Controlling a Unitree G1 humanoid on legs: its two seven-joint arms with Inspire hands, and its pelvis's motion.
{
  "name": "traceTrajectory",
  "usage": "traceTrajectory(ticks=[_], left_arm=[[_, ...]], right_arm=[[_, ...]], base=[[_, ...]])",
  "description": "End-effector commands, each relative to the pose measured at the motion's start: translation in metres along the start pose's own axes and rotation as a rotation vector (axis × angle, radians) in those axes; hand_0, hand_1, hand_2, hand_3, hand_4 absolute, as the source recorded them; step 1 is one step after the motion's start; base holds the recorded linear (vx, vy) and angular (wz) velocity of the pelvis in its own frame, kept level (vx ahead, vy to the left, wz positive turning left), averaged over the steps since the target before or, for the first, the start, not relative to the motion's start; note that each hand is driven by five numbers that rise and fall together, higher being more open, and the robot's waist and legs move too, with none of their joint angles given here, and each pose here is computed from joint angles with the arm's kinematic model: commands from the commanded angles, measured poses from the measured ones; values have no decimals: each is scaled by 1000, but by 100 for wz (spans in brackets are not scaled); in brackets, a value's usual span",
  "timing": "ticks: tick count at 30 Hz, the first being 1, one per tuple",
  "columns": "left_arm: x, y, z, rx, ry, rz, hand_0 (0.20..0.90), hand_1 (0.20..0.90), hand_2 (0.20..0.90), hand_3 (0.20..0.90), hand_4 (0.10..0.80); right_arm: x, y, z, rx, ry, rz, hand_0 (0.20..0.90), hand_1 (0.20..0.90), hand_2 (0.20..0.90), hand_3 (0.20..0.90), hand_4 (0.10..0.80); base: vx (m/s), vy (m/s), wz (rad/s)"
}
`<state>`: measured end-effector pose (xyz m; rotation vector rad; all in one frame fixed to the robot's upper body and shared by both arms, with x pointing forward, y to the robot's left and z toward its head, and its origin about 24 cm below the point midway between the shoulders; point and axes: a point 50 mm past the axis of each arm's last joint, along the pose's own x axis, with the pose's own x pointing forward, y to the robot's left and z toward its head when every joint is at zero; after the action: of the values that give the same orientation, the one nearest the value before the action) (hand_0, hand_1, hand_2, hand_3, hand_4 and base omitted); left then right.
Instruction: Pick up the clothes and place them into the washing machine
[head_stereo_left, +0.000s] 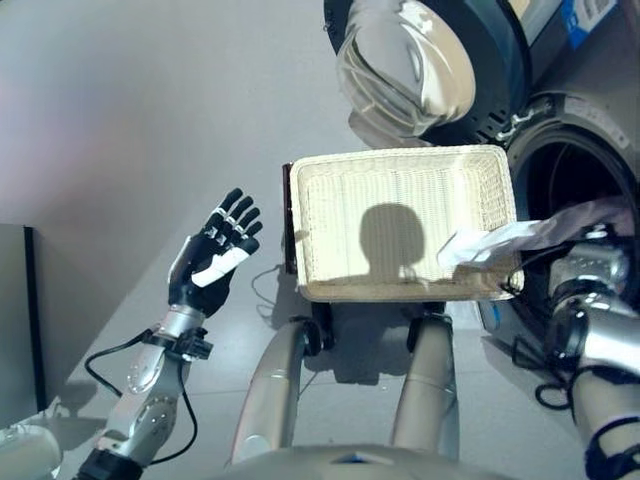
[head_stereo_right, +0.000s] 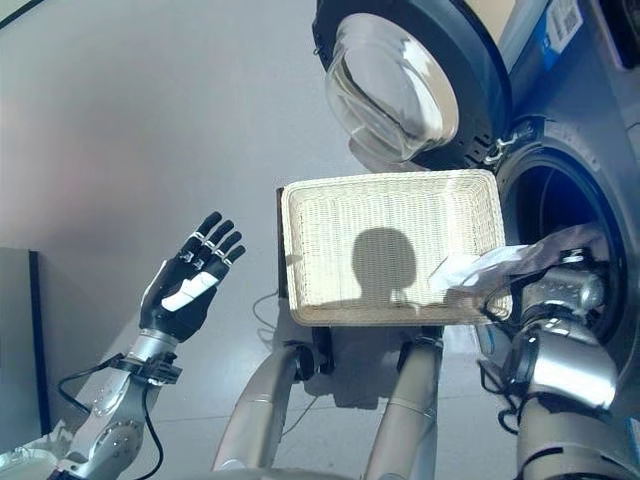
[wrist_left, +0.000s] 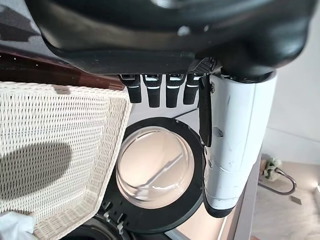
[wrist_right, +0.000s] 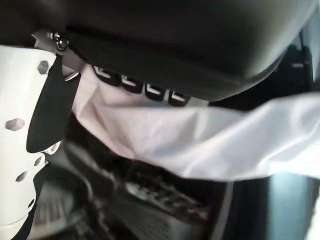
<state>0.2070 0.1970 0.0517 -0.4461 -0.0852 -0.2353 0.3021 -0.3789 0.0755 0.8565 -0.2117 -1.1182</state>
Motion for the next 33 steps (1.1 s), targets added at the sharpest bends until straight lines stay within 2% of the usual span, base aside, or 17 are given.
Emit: traceTrajectory(ticks=[1, 2, 3, 10, 12, 13, 14, 15, 17, 19, 23, 24, 27, 29, 30, 31, 33], left_arm=[[-2, -2, 35, 79, -212, -35, 900, 900, 900, 900, 800], [-2, -2, 35, 80, -211, -35, 900, 900, 900, 900, 800], [-4, -2, 33, 77, -203, -29, 900, 900, 900, 900, 800], [-4, 1, 31, 76, -192, -14, 900, 900, 900, 900, 800], [-4, 1, 31, 82, -194, -5, 900, 900, 900, 900, 800], [-4, 2, 31, 82, -194, -4, 900, 900, 900, 900, 800], [-7, 3, 31, 95, -198, 14, 900, 900, 900, 900, 800], [-7, 3, 32, 104, -199, 19, 900, 900, 900, 900, 800], [-6, 3, 33, 111, -203, 22, 900, 900, 900, 900, 800], [-8, 4, 31, 107, -187, 34, 900, 900, 900, 900, 800], [-10, 8, 29, 100, -167, 60, 900, 900, 900, 900, 800], [-11, 9, 28, 93, -163, 71, 900, 900, 900, 900, 800], [-12, 11, 29, 90, -200, 114, 900, 900, 900, 900, 800], [-9, 10, 31, 110, -217, 99, 900, 900, 900, 900, 800], [-9, 10, 30, 110, -218, 99, 900, 900, 900, 900, 800], [-8, 9, 33, 131, -228, 81, 900, 900, 900, 900, 800], [-7, 7, 38, 141, -248, 65, 900, 900, 900, 900, 800]], right_arm=[[-13, 23, 6, -372, -192, 274, 900, 900, 900, 900, 800], [-13, 23, 5, -374, -191, 273, 900, 900, 900, 900, 800], [-17, 17, -3, -246, -164, 218, 900, 900, 900, 900, 800], [-18, 13, -13, -220, -114, 156, 900, 900, 900, 900, 800], [-23, 20, -16, -405, -159, 221, 900, 900, 900, 900, 800], [-24, 20, -17, -409, -161, 219, 900, 900, 900, 900, 800], [-30, 26, -16, -631, -263, 284, 900, 900, 900, 900, 800], [-29, 24, -16, -721, -299, 258, 900, 900, 900, 900, 800], [-28, 21, -18, -781, -300, 210, 900, 900, 900, 900, 800], [-22, 10, -24, -736, -205, 123, 900, 900, 900, 900, 800], [-36, 11, -51, -713, -100, 216, 900, 900, 900, 900, 800], [-50, 19, -65, -765, -105, 318, 900, 900, 900, 900, 800], [-73, 35, -65, -1105, -404, 501, 900, 900, 900, 900, 800], [-63, 25, -58, -1319, -532, 459, 900, 900, 900, 900, 800], [-63, 25, -58, -1319, -533, 458, 900, 900, 900, 900, 800], [-57, 26, -50, -1490, -641, 446, 900, 900, 900, 900, 800], [-54, 31, -41, -1578, -750, 430, 900, 900, 900, 900, 800]], base=[[-24, -1, -3], [0, -3, -5], [5, 1, -8], [5, -2, -5], [0, 0, 0], [0, 0, 0], [0, 0, 0], [0, 0, 0], [0, 0, 0], [0, 0, 0], [-5, 4, -1], [-23, 15, -10], [-11, 13, -21], [7, -10, -14], [10, -28, -10], [9, -28, -3], [17, -25, 8]])
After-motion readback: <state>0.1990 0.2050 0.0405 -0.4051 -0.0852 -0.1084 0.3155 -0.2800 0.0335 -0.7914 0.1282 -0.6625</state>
